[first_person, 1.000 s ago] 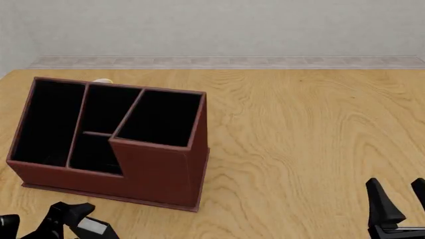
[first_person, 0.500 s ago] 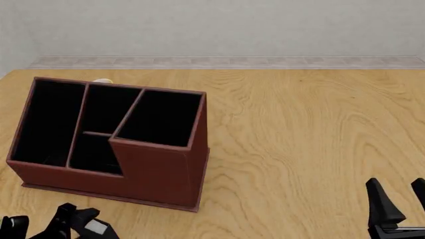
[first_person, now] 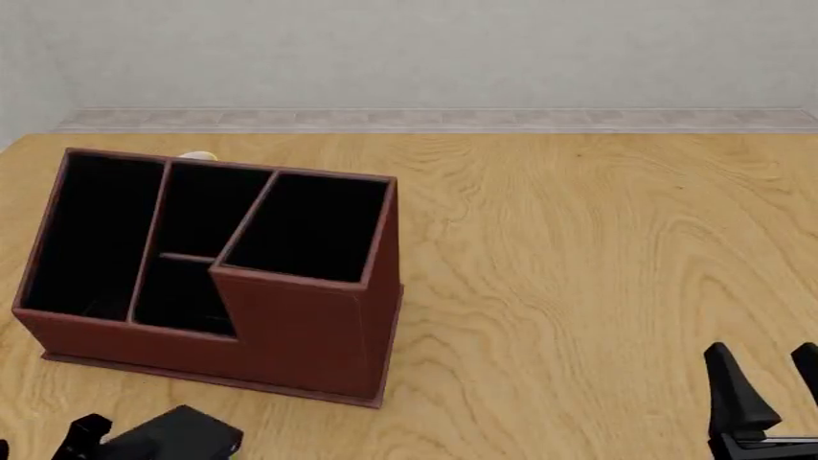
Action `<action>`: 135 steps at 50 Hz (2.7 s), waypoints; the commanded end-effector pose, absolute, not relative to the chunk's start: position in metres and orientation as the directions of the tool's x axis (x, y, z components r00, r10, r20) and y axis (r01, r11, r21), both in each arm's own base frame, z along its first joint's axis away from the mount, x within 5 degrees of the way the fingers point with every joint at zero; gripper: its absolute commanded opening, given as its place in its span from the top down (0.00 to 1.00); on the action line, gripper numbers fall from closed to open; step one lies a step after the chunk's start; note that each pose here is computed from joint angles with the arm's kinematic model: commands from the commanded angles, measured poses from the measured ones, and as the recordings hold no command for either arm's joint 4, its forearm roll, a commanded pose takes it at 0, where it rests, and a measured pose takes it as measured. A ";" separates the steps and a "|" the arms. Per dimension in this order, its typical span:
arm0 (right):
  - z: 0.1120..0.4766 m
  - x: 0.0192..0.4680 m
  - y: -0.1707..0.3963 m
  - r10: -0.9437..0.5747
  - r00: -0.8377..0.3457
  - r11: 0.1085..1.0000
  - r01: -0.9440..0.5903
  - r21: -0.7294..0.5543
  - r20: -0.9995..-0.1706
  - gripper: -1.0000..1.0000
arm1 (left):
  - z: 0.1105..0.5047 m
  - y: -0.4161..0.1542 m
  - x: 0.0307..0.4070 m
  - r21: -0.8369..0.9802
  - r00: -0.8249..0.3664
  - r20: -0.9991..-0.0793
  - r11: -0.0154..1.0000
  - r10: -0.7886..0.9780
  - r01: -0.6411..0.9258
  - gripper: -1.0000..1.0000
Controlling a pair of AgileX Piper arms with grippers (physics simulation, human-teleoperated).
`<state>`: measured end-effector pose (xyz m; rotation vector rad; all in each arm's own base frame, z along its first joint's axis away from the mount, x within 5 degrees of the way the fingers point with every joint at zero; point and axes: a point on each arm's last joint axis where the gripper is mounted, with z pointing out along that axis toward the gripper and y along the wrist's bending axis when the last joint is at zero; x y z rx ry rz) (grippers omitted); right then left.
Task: Pick up the book and place it in the left compartment of the caddy.
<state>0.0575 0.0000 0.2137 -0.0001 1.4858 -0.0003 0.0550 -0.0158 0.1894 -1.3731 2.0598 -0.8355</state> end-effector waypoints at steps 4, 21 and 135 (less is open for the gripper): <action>0.214 0.057 0.000 0.000 0.085 1.000 0.000 0.000 -0.996 0.00 | 0.222 -0.003 0.008 -0.755 -0.390 -0.105 0.328 -0.915 -0.568 1.00; 0.214 0.057 0.000 0.000 0.085 1.000 0.000 0.000 -0.996 0.00 | 0.257 0.002 -0.007 -0.737 -0.432 -0.250 0.459 -0.867 -0.496 1.00; 0.214 0.057 0.000 0.000 0.086 1.000 0.000 0.000 -0.996 0.00 | 0.455 0.007 0.079 -0.003 -0.552 -0.832 0.996 -0.054 -0.092 1.00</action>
